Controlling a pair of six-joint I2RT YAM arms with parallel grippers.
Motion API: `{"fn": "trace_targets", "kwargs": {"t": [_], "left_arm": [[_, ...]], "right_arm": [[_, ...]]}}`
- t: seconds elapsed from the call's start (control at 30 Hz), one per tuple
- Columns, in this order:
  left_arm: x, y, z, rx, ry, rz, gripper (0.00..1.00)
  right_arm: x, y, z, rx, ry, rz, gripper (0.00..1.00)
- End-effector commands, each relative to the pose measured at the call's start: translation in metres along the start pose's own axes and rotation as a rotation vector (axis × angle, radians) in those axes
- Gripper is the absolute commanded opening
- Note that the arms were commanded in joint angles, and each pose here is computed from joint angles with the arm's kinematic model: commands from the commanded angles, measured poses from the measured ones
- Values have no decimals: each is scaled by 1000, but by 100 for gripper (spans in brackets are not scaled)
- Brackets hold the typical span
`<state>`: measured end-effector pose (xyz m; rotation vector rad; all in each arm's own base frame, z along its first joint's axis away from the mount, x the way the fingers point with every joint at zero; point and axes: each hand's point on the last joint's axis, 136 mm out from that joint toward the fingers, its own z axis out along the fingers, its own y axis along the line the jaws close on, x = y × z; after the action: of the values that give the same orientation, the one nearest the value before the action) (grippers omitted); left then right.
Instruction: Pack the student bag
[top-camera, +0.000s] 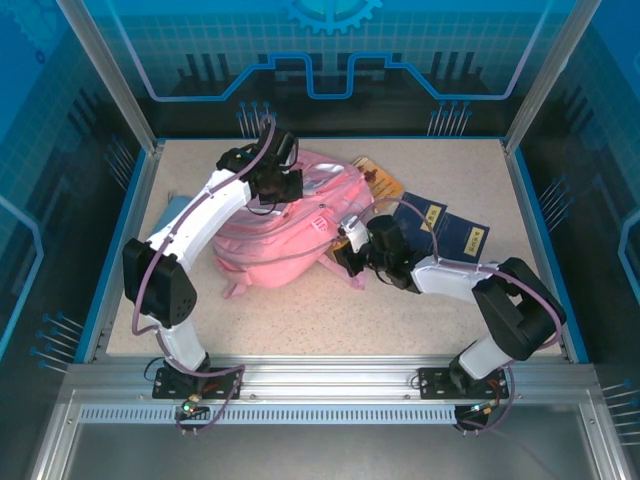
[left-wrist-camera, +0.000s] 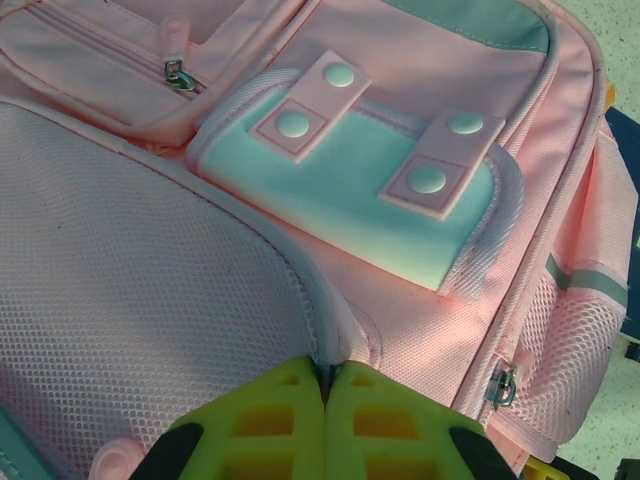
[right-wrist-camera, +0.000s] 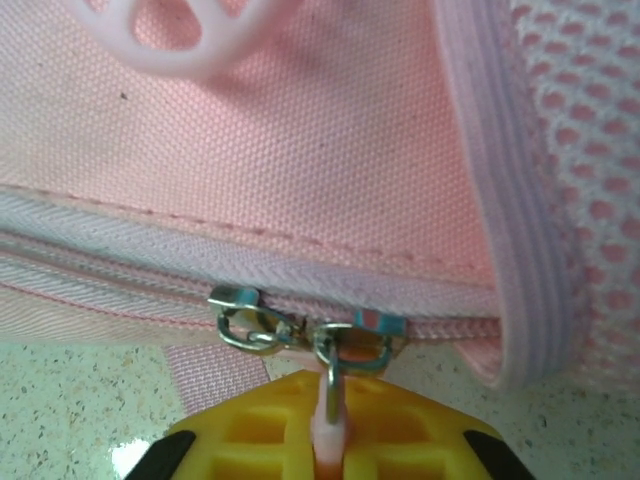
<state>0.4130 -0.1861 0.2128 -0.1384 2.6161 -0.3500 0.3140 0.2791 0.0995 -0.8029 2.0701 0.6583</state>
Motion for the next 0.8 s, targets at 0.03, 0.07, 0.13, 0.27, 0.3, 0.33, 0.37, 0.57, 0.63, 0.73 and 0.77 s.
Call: {"fn": "trace_targets", "kwargs": {"t": [0.03, 0.07, 0.13, 0.27, 0.3, 0.33, 0.37, 0.57, 0.63, 0.73, 0.77], "left_arm": [[-33, -19, -13, 88, -132, -6, 0], [-32, -20, -16, 98, -132, 12, 0], [-30, -23, -19, 119, -130, 49, 0], [-25, -28, -25, 146, -120, 104, 0], [-25, -28, -26, 150, -119, 110, 0], [-25, -28, -27, 153, -120, 118, 0], [-25, -30, -29, 159, -121, 126, 0], [-22, -35, -32, 193, -110, 145, 0], [-21, -36, -33, 199, -106, 149, 0], [-19, -37, -34, 207, -103, 160, 0], [-19, -37, -35, 208, -102, 164, 0]], "right_arm": [[2, -7, -21, 40, -40, 33, 29], [5, -12, -24, 65, -40, 26, 34], [13, -14, -28, 89, -20, 10, 39], [20, -17, -27, 108, 7, -8, 40], [20, -17, -27, 110, 5, -13, 38], [17, -19, -27, 114, -1, -19, 35], [14, -19, -26, 114, -5, -24, 33], [-1, -26, -13, 120, -20, -60, 27], [-3, -31, -10, 131, -28, -63, 27], [-6, -39, -8, 147, -41, -58, 25], [-8, -42, -7, 153, -46, -52, 25]]}}
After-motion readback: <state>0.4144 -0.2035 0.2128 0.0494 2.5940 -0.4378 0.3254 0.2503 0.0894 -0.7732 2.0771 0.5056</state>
